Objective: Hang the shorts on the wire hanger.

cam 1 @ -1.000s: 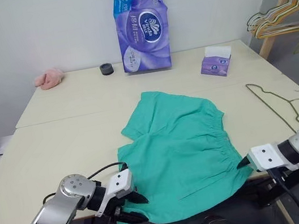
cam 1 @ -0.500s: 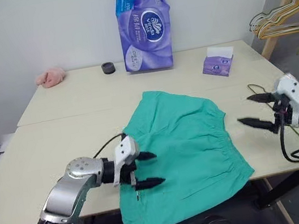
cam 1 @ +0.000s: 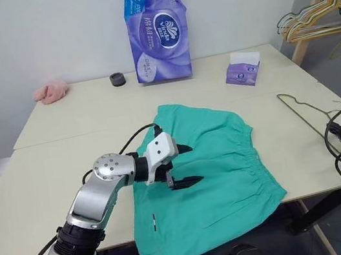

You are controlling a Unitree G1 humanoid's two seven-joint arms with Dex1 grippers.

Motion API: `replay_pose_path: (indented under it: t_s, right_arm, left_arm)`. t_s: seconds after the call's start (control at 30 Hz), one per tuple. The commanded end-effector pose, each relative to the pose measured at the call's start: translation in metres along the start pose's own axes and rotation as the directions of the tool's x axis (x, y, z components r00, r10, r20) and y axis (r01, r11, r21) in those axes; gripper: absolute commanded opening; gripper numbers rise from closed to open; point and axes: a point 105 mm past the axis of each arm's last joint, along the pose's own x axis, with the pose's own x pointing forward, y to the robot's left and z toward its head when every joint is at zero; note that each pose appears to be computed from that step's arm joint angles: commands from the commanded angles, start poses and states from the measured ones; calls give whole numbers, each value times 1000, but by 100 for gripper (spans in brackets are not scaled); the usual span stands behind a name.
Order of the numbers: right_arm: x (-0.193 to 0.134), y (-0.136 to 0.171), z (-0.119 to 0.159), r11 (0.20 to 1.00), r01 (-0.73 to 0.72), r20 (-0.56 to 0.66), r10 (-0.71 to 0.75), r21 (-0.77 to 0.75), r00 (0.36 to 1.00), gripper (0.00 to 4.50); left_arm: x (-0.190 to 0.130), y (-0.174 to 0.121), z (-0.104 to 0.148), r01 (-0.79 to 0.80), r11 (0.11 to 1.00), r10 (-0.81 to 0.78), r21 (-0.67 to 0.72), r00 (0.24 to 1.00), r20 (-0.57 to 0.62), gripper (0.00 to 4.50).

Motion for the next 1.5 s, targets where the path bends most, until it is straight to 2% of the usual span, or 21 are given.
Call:
replay_pose_path:
  t_s: [0.03, 0.23, 0.33, 0.5, 0.57, 1.0, 1.17, 1.33, 1.5]
  right_arm:
    - [1, -1, 9, 999, -25, 4, 25, -23, 1000, 450]
    - [7, 10, -11, 995, -98, -108, 98, 4, 989, 450]
    - [9, 13, -23, 993, -115, -176, 119, 33, 977, 392]
    - [13, 14, -38, 991, -112, -262, 126, 68, 957, 228]
    - [14, 13, -43, 991, -104, -281, 123, 79, 952, 208]
    - [12, 12, -44, 989, -119, -261, 137, 85, 956, 208]
    - [10, 9, -40, 989, -116, -249, 135, 90, 959, 379]
    - [8, 4, -24, 981, -116, -169, 142, 158, 975, 379]
    - [4, -13, -24, 979, -74, -143, 102, 192, 984, 379]
  left_arm:
    - [2, -1, 13, 20, 998, -21, 65, 1000, 17, 448]
    - [4, -2, 15, 26, 997, -27, 67, 999, 25, 448]
    - [5, -4, 16, 32, 997, -34, 67, 999, 27, 450]
    - [7, -4, 17, 37, 997, -39, 70, 999, 31, 450]
    - [8, -4, 17, 38, 997, -40, 70, 999, 34, 450]
    - [8, -5, 16, 40, 997, -42, 66, 999, 35, 450]
    - [9, -6, 16, 43, 997, -45, 64, 998, 35, 450]
    - [9, -6, 18, 42, 997, -45, 61, 998, 42, 450]
    - [9, -7, 19, 44, 997, -47, 60, 998, 51, 450]
